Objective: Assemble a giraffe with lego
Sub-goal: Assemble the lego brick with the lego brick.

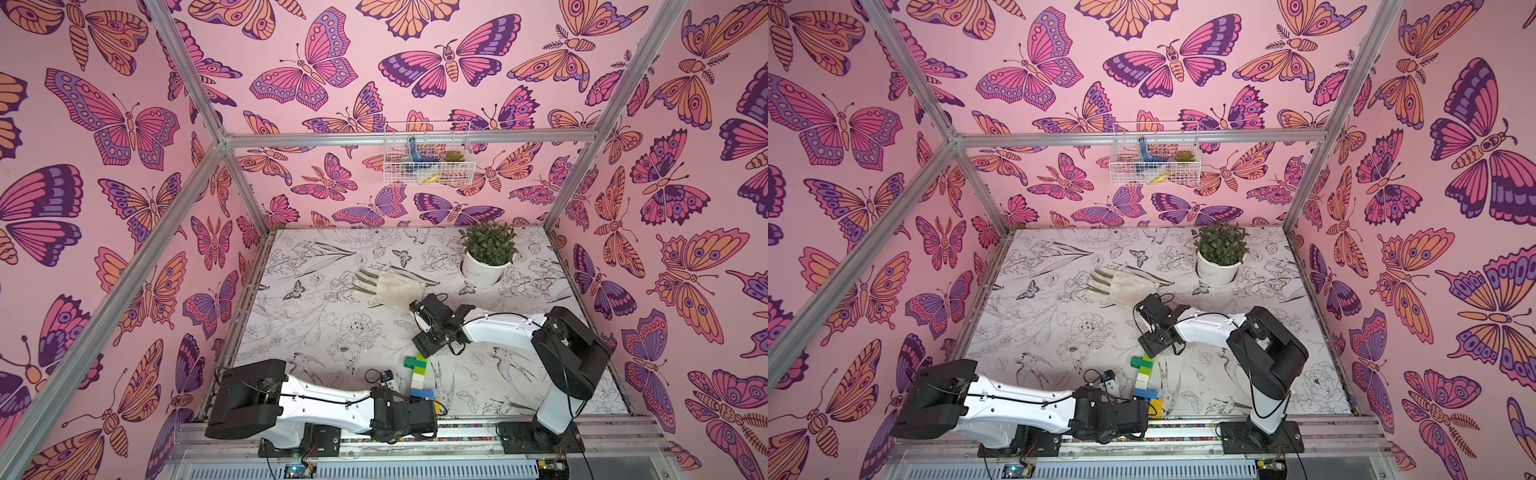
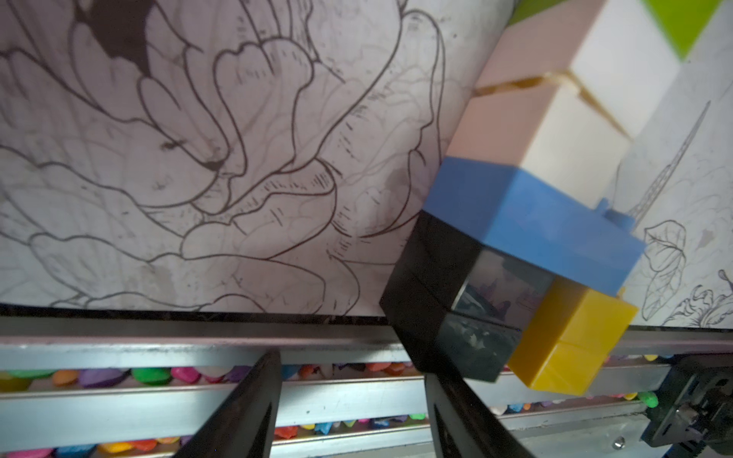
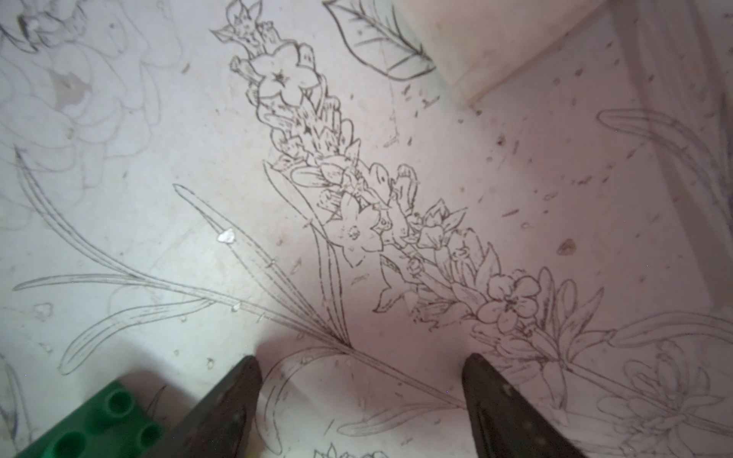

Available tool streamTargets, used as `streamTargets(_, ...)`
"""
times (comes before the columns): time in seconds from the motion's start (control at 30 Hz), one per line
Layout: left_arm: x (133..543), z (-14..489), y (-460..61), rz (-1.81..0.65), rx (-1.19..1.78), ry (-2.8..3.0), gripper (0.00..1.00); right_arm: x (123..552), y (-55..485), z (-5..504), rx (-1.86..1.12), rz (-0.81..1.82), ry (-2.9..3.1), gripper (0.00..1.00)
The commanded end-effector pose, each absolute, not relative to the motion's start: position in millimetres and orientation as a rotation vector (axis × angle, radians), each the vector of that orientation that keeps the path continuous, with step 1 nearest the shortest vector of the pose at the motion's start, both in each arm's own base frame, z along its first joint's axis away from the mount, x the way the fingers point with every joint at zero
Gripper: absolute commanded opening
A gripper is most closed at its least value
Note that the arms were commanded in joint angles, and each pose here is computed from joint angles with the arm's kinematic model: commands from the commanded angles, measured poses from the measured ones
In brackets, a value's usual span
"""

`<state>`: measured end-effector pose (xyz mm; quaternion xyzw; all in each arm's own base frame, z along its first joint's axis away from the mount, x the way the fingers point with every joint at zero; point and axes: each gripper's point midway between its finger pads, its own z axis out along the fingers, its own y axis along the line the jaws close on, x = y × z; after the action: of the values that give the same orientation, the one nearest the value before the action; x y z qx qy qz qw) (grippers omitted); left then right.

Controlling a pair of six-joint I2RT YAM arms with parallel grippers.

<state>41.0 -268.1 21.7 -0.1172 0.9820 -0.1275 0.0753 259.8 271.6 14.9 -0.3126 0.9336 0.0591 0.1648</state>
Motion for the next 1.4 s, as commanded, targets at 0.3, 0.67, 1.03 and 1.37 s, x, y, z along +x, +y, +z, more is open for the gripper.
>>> streamTargets(0.3,57,6,-225,-0.092,-0.295,2.922,0.64,225,272,-16,-1.094,0.118,2.777,0.83)
streamTargets(0.67,75,13,-221,-0.098,-0.305,2.908,0.64,225,276,-14,-1.155,0.082,2.736,0.83)
streamTargets(1.03,88,19,-232,-0.08,-0.195,2.919,0.64,223,285,-17,-1.192,0.107,2.719,0.82)
streamTargets(1.37,95,37,-227,-0.075,-0.19,2.872,0.64,228,288,-16,-1.218,0.1,2.683,0.83)
